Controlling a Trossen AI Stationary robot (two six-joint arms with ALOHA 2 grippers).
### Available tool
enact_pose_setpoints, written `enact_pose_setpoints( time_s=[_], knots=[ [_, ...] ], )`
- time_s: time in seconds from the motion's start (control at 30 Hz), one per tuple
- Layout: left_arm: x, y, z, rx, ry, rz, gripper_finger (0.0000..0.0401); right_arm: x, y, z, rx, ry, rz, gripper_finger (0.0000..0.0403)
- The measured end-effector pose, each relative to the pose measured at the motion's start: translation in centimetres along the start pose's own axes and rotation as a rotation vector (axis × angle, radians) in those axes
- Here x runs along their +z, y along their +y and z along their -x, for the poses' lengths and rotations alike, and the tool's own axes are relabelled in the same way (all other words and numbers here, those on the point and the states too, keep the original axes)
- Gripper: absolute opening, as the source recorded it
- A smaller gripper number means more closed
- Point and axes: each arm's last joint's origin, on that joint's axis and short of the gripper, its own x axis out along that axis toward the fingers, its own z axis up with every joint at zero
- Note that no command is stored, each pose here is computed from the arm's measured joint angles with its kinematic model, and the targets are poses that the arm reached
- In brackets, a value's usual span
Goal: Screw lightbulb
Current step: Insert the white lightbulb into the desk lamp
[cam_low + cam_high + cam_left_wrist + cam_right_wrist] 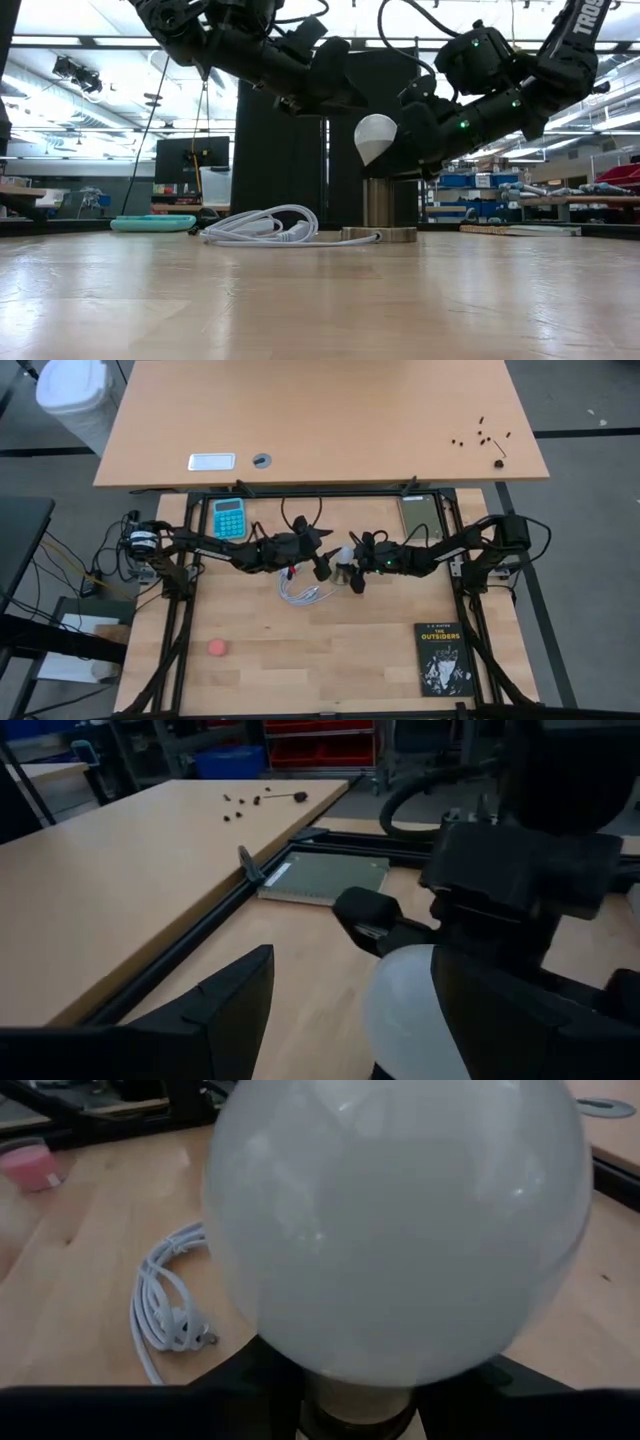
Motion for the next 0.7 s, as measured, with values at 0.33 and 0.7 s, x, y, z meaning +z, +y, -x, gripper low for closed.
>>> enact_pose_setpoints(
  time_s=[0.33, 0.7],
  knots=[
    [-0.1, 0.0, 0.0, -0.014, 0.010, -0.004, 0.0275, 0.7, 0.0, 1.0, 0.016, 0.024, 0.025, 0.0244],
    [0.9, 0.2, 0.6, -0.016, -0.021, -0.013, 0.0275, 1.2, 0.0, 1.6, 0.017, 0.024, 0.039, 0.0292]
  ],
)
